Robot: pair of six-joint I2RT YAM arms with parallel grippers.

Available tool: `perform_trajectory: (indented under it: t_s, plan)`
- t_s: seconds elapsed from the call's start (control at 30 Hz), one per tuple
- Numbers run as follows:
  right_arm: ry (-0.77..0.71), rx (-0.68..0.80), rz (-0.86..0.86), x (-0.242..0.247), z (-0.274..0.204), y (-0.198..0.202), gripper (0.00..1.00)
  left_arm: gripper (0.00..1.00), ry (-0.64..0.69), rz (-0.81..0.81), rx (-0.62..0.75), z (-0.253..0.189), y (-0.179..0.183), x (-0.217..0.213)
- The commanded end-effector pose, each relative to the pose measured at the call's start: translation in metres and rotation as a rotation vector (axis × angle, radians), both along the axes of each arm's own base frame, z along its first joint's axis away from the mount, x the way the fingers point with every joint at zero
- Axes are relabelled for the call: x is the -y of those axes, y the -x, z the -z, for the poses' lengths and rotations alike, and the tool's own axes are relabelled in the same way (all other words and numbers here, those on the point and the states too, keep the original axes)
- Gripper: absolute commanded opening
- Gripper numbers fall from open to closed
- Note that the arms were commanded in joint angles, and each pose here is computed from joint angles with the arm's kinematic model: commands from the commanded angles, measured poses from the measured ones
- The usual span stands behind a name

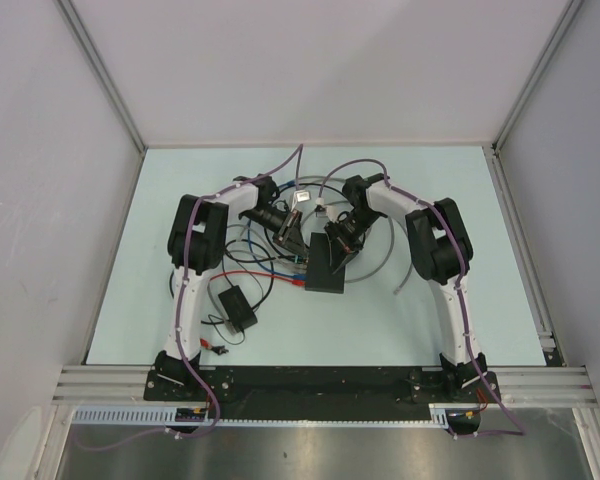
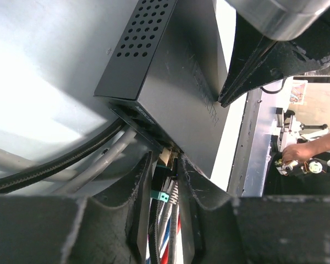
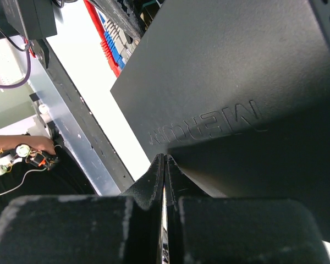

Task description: Pull the plug from the switch port

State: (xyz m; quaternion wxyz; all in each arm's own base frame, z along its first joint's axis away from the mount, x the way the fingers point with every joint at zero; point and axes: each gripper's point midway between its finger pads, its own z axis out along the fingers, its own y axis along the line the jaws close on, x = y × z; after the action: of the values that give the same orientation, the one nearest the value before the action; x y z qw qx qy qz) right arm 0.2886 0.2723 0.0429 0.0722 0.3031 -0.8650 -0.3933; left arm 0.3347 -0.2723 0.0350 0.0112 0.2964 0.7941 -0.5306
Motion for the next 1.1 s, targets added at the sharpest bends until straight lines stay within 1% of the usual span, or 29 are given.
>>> perform_trajectory:
  t_s: [0.0, 0.1, 0.2, 0.23, 0.27, 0.3, 0.33, 0.4, 0.43, 0.5, 0.53, 0.6, 0.63, 0.67, 0.77, 0.87, 1.07]
  plan:
    - [0.17, 0.17, -0.05, 0.027, 0.066, -0.028, 0.0, 0.29, 0.035, 0.031, 0.044, -0.008, 0.003, 0.007]
    - [0.17, 0.177, -0.053, 0.026, 0.066, -0.029, 0.0, 0.28, 0.017, 0.022, 0.039, -0.005, 0.002, 0.006]
    - [0.174, 0.183, -0.057, 0.027, 0.065, -0.028, 0.0, 0.2, -0.031, 0.002, 0.048, 0.001, -0.002, 0.003]
    - [0.176, 0.187, -0.057, 0.027, 0.064, -0.029, 0.0, 0.15, -0.039, -0.005, 0.062, 0.001, -0.005, 0.003]
    - [0.179, 0.201, -0.056, 0.028, 0.062, -0.032, 0.0, 0.12, -0.055, -0.008, 0.069, 0.003, -0.006, 0.002]
    - [0.176, 0.224, -0.048, 0.028, 0.055, -0.036, 0.0, 0.1, -0.063, -0.012, 0.066, 0.003, -0.006, 0.002]
    - [0.17, 0.243, -0.039, 0.028, 0.048, -0.041, 0.0, 0.05, -0.068, -0.015, 0.074, 0.002, -0.007, 0.002]
    - [0.118, 0.277, -0.009, 0.028, 0.027, -0.053, 0.0, 0.01, -0.071, -0.017, 0.078, 0.002, -0.007, 0.002]
    - [0.072, 0.353, 0.025, 0.026, -0.002, -0.067, 0.0, 0.0, -0.076, -0.018, 0.079, 0.002, -0.007, 0.001]
    - [0.036, 0.432, 0.078, 0.033, -0.03, -0.085, 0.0, 0.0, -0.088, -0.021, 0.076, 0.005, -0.007, 0.0]
    - [-0.009, 0.525, 0.119, 0.034, -0.052, -0.094, 0.0, 0.0, -0.09, -0.021, 0.078, 0.006, -0.008, 0.0]
    - [-0.031, 0.654, 0.187, 0.04, -0.07, -0.108, 0.0, 0.0, -0.094, -0.022, 0.072, 0.008, -0.007, 0.001]
    - [-0.046, 0.709, 0.194, 0.04, -0.067, -0.111, 0.0, 0.0, -0.101, -0.023, 0.075, 0.01, -0.008, 0.0]
    - [-0.056, 0.75, 0.187, 0.038, -0.076, -0.111, 0.0, 0.0, -0.1, -0.024, 0.073, 0.01, -0.008, 0.0]
    - [-0.04, 0.733, 0.135, 0.025, -0.058, -0.102, 0.0, 0.0, -0.106, -0.023, 0.065, 0.013, -0.007, 0.001]
    - [-0.039, 0.713, 0.12, 0.014, -0.046, -0.098, 0.0, 0.0, -0.109, -0.022, 0.061, 0.015, -0.007, 0.001]
    - [-0.08, 0.736, 0.092, -0.005, -0.043, -0.099, 0.0, 0.0, -0.123, -0.023, 0.063, 0.017, -0.008, -0.001]
